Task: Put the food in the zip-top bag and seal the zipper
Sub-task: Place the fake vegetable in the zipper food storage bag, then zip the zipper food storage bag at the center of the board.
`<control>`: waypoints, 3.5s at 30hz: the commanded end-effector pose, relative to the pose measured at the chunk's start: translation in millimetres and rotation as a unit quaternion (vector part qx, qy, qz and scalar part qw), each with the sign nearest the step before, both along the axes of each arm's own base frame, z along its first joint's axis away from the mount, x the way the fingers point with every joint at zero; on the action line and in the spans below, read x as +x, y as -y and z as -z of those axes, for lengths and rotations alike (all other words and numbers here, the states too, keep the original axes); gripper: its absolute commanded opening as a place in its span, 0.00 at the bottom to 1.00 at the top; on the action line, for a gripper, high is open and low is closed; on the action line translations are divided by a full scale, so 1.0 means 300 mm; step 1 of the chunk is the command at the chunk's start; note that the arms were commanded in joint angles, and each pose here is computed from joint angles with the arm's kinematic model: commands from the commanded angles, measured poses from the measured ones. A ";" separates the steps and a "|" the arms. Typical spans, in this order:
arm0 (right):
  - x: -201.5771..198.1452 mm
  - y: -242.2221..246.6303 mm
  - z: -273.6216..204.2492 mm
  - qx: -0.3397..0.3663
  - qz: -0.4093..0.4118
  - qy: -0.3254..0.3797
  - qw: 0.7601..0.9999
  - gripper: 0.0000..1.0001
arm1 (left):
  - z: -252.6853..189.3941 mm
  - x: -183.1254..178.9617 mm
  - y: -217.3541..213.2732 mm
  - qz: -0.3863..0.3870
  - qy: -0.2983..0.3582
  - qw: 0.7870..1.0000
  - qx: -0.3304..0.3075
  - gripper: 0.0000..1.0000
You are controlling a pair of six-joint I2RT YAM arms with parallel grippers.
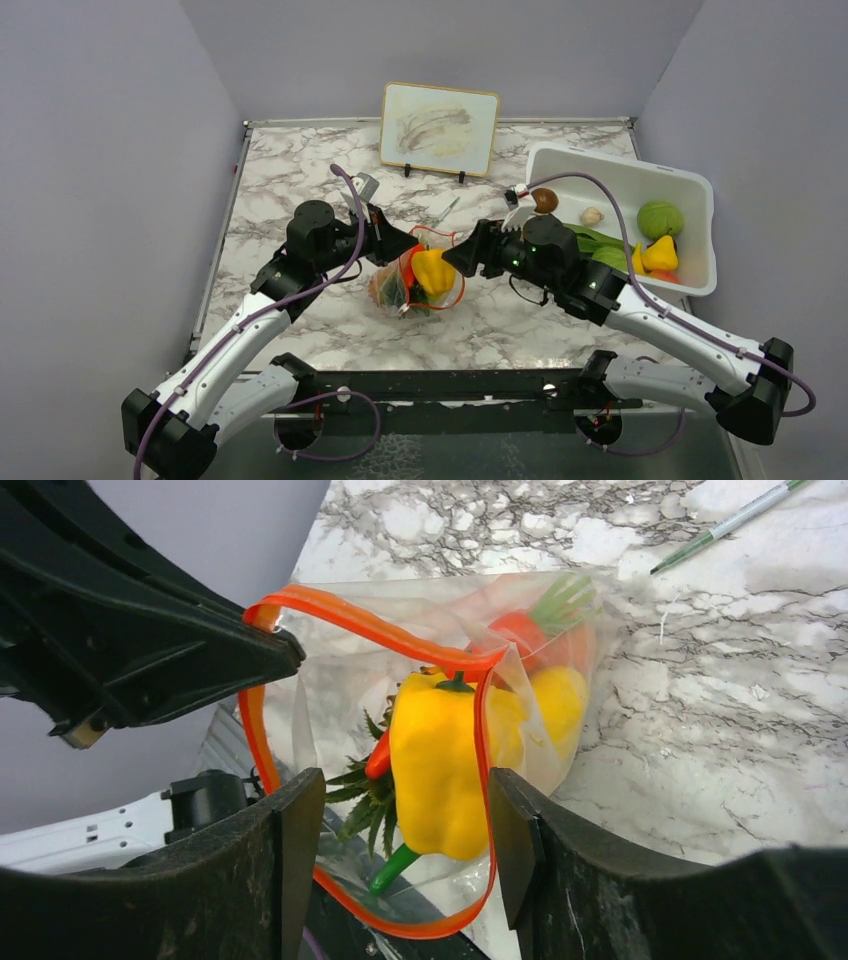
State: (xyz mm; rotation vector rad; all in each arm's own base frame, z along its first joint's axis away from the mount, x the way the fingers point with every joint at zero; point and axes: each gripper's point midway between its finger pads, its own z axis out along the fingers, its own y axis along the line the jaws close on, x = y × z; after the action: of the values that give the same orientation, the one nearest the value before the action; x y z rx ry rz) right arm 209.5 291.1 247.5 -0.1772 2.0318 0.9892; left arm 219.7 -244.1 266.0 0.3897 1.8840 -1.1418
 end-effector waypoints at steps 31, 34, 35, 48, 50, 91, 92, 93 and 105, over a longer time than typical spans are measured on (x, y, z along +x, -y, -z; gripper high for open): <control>-0.086 0.041 -0.002 0.084 -0.005 -0.014 0.996 0.01 | -0.102 0.007 0.036 0.041 0.068 0.997 -0.006 0.00; -0.083 0.040 0.016 0.079 -0.001 -0.023 0.997 0.01 | -0.087 0.004 0.036 0.044 0.066 0.997 -0.002 0.00; -0.085 0.037 0.012 0.081 -0.003 -0.025 0.996 0.01 | -0.083 -0.001 0.037 0.048 0.066 0.997 -0.003 0.00; -0.076 0.058 0.038 0.096 0.023 -0.035 0.994 0.01 | -0.087 0.000 0.035 0.059 0.108 0.992 0.008 0.10; -0.068 0.060 0.042 0.099 0.031 -0.034 0.994 0.01 | -0.092 -0.005 0.034 0.064 0.117 0.991 0.009 0.13; 0.015 0.120 0.012 0.191 0.176 -0.117 0.959 0.01 | 0.150 -0.371 -0.144 0.240 0.382 0.881 0.139 0.63; 0.015 0.119 0.011 0.191 0.176 -0.117 0.958 0.01 | 0.158 -0.361 -0.147 0.235 0.383 0.881 0.146 0.62; 0.016 0.118 0.012 0.191 0.177 -0.119 0.958 0.01 | 0.162 -0.353 -0.150 0.230 0.385 0.881 0.151 0.61; 0.007 0.097 0.024 0.200 0.166 -0.134 0.956 0.01 | 0.165 -0.306 -0.105 0.208 0.386 0.892 0.110 0.51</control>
State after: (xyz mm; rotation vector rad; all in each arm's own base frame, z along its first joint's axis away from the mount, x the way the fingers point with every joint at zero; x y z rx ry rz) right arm 210.6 260.3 232.3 0.5095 1.9843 1.2044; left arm 118.9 -204.6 204.1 1.2802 1.2923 -0.8252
